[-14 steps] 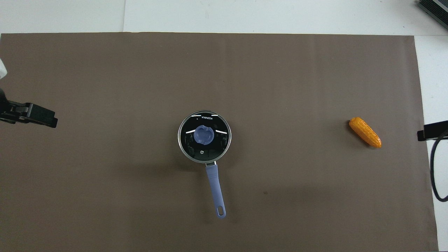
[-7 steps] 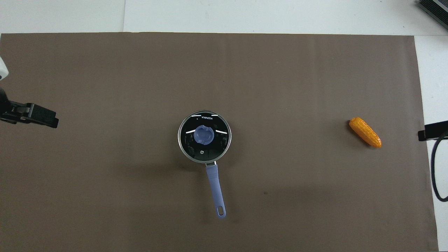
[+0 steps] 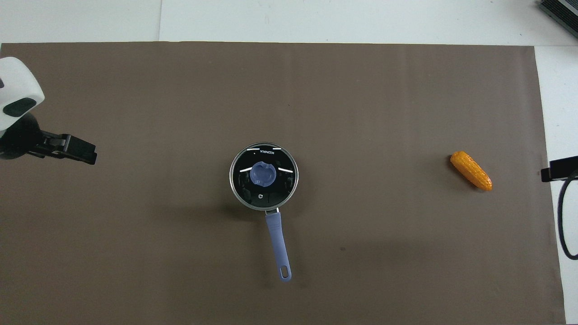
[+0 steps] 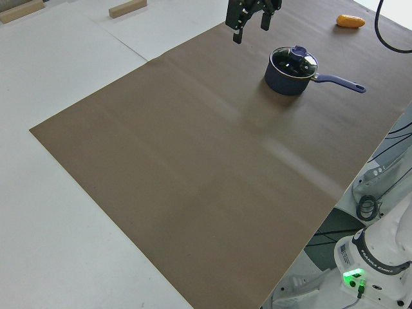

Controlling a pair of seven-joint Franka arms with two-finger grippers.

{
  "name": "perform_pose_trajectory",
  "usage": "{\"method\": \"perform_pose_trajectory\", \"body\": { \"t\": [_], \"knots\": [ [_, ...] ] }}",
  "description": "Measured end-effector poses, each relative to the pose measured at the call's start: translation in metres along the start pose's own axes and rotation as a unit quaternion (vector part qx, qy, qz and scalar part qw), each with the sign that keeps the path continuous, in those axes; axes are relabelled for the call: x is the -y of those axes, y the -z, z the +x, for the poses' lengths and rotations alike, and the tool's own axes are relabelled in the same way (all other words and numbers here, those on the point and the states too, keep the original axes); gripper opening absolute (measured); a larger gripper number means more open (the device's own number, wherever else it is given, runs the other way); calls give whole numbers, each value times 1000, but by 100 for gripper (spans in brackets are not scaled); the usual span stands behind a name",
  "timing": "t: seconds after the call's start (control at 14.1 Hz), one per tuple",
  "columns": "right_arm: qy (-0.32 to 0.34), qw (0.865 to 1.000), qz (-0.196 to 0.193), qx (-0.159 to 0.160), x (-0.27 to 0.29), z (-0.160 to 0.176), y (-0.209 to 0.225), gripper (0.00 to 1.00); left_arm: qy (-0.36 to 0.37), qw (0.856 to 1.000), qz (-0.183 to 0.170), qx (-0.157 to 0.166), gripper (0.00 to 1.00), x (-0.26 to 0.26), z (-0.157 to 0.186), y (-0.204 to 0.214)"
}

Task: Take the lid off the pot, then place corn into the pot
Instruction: 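Reach the left gripper over the pot to the blue lid knob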

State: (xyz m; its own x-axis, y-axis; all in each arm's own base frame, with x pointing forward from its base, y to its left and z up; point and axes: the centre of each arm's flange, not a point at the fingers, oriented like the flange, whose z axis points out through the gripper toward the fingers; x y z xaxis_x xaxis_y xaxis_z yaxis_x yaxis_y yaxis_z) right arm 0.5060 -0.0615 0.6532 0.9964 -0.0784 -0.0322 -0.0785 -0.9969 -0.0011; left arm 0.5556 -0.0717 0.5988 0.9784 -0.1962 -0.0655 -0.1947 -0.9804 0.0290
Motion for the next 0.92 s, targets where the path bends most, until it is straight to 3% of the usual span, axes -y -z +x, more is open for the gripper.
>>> {"method": "perform_pose_trajectory", "body": {
  "t": [0.92],
  "knots": [
    [-1, 1000, 0, 6, -1, -2, -1, 100, 66, 998, 2, -21, 100, -179, 48, -89]
  ]
}}
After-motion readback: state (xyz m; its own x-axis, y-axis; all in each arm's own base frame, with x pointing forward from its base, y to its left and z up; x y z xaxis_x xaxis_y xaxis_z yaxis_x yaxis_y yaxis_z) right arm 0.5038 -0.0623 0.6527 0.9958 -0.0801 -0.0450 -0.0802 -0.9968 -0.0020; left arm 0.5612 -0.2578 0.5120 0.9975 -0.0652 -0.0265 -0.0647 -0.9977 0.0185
